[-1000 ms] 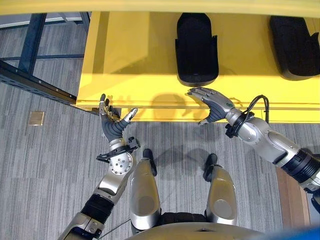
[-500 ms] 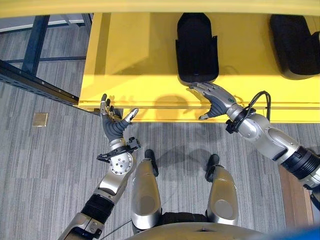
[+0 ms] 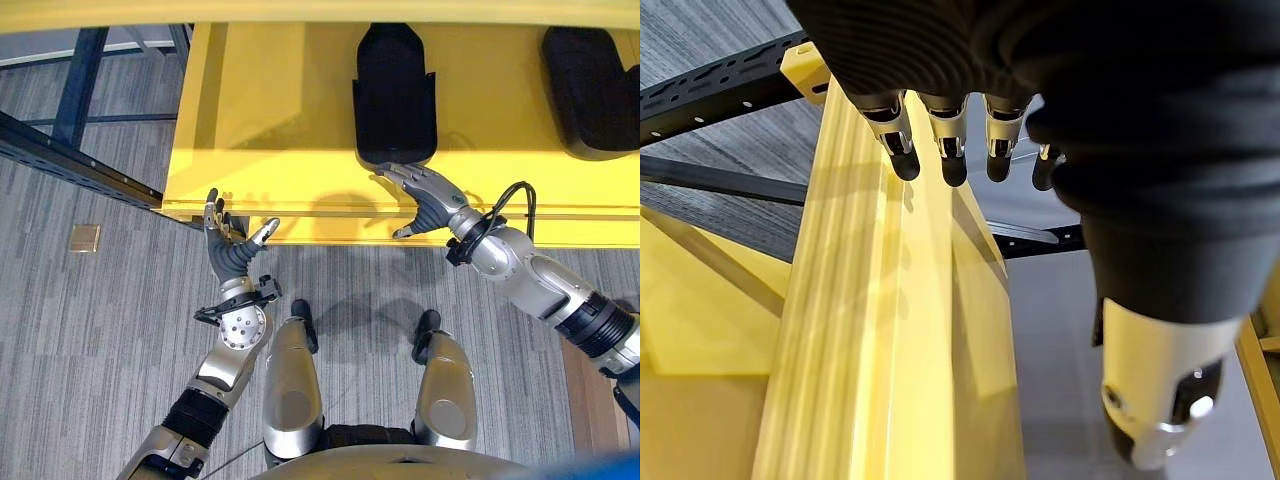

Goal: Move parts from the plastic box to the shelf.

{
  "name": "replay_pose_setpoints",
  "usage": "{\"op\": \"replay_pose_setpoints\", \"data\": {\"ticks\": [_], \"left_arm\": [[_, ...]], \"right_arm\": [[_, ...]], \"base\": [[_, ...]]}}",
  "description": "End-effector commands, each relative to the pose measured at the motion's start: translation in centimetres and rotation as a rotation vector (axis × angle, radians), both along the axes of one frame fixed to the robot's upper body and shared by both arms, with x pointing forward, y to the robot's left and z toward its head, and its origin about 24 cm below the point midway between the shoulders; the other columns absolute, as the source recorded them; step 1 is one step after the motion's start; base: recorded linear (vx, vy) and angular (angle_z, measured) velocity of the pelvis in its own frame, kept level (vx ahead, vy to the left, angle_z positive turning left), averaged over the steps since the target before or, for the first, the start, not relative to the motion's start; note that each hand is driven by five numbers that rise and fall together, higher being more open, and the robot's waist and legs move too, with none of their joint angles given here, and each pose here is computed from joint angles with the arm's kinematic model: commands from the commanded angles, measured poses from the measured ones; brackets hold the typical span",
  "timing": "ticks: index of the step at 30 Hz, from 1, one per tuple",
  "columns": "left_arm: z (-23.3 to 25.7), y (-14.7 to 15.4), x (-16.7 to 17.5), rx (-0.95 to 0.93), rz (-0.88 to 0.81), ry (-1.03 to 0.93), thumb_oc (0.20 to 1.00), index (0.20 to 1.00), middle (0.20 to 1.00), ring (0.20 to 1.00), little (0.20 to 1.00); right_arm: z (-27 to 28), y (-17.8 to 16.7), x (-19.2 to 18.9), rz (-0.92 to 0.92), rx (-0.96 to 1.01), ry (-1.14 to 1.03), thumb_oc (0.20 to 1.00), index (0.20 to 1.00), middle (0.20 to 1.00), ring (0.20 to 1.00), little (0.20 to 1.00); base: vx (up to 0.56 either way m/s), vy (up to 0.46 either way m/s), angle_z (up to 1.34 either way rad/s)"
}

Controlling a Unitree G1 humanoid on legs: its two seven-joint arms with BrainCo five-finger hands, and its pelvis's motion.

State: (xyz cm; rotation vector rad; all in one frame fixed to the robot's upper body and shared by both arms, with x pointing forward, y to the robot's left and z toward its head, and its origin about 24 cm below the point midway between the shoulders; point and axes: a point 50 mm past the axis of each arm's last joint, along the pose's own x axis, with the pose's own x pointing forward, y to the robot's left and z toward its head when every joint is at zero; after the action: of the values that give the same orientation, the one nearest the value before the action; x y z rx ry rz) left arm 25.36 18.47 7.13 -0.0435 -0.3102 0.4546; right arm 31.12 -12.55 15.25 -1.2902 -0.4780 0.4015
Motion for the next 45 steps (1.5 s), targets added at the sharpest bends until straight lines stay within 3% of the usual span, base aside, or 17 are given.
{"op": "replay_pose_setpoints", "data": {"ticks": [1, 35, 45], "left_arm": [[1.1, -0.6, -0.7, -0.018, -0.039, -0.078, 1.000, 1.000, 1.000, 1.000, 1.000], [0.8, -0.7, -0.9, -0.026, -0.066, -0.059, 1.000, 1.000, 1.000, 1.000, 1.000], [0.7, -0.6, -1.0, -0.032, -0.058, -0.060, 1.000, 1.000, 1.000, 1.000, 1.000]], "right_arm": [[3.1, 1.0, 0.6, 0.024, 0.088, -0.111, 1.000, 1.000, 1.000, 1.000, 1.000], [4.5, 0.9, 2.0, -0.030, 0.115, -0.171, 1.000, 1.000, 1.000, 1.000, 1.000], [5.7, 1.1, 2.1, -0.023, 0.208, -0.273, 1.000, 1.000, 1.000, 1.000, 1.000]], "base": [[0.00, 0.000, 0.00], [0.00, -0.001, 0.01], [0.00, 0.000, 0.00]]}}
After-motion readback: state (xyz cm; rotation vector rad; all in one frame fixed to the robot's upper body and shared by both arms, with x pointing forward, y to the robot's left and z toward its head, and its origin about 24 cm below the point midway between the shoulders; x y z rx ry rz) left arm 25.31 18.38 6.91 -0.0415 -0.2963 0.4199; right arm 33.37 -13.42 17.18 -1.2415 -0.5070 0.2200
